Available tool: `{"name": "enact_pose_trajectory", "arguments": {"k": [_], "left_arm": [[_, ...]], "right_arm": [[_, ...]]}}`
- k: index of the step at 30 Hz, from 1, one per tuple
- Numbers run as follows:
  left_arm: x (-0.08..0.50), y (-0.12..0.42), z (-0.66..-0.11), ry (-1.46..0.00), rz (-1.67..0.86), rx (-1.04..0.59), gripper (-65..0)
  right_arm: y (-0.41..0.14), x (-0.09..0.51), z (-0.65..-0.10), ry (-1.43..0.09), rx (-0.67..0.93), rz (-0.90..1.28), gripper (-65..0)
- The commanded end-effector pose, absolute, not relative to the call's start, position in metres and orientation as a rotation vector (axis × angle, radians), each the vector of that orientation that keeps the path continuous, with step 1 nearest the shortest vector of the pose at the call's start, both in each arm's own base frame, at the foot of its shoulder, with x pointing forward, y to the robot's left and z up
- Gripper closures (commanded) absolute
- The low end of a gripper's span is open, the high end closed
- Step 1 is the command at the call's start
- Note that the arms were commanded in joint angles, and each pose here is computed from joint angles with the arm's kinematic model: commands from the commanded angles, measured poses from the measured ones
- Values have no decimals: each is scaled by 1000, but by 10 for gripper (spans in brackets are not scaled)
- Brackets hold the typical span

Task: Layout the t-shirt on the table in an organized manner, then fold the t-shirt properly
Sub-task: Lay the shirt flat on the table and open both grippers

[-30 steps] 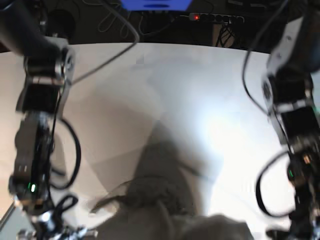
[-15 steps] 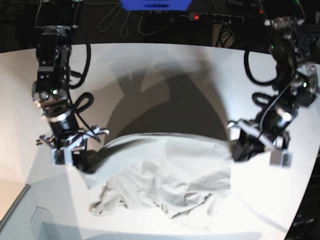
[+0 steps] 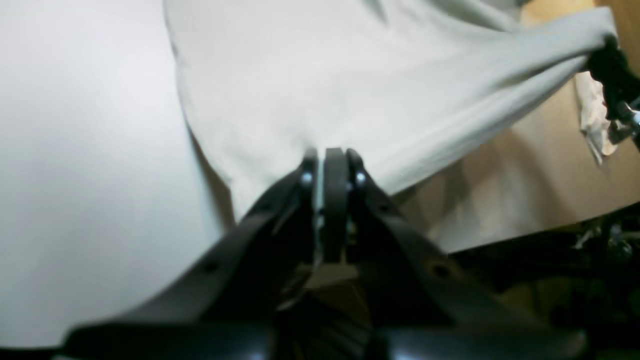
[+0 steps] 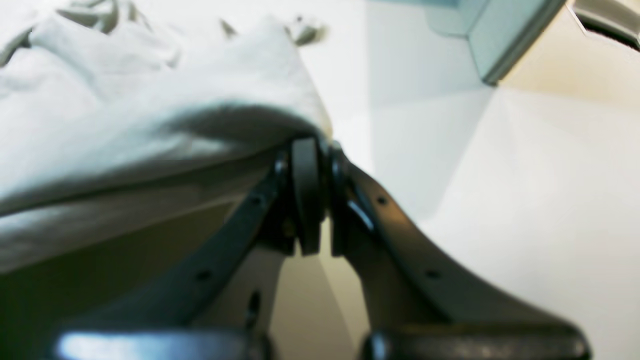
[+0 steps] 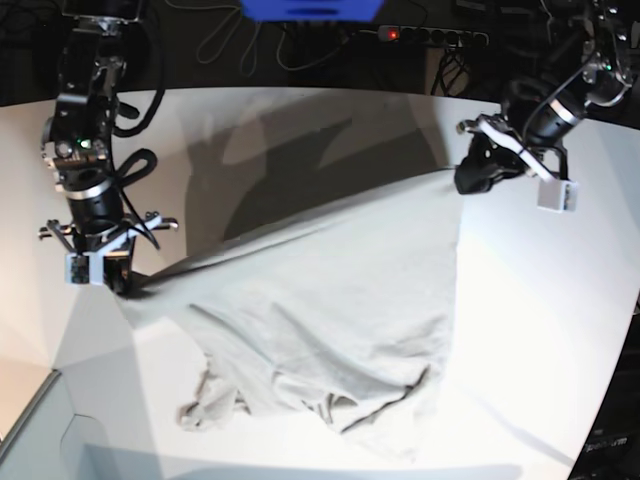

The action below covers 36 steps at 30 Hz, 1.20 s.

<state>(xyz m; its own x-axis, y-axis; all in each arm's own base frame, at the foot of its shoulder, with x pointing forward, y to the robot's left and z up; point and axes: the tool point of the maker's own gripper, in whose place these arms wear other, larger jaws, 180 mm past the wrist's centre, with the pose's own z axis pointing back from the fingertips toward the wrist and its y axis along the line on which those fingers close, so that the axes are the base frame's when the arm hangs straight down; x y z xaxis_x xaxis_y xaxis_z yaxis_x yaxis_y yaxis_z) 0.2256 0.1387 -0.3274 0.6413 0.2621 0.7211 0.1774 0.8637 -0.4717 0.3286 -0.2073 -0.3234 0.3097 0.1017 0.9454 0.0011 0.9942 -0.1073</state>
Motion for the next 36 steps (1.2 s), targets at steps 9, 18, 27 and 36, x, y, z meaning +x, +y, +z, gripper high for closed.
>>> {"name": "enact_pose_trajectory", "arguments": {"k": [9,18,27,36], "left_arm": [[273,187,-287,-1063,45,-441,0],[376,299,-248,-1274,336,-389,0],[452,312,-258,-1170,302,-278,-138],[426,301,-259,-1186,255,-257,-476]], "right_arm": [[-207,301,-326,-1248,-101,65,0],[-23,257,-355,-1144,321,286,0],[48,240,-347,-1094,471,431,-280],[-12,246,-349,-1110,327,437,-344]]}}
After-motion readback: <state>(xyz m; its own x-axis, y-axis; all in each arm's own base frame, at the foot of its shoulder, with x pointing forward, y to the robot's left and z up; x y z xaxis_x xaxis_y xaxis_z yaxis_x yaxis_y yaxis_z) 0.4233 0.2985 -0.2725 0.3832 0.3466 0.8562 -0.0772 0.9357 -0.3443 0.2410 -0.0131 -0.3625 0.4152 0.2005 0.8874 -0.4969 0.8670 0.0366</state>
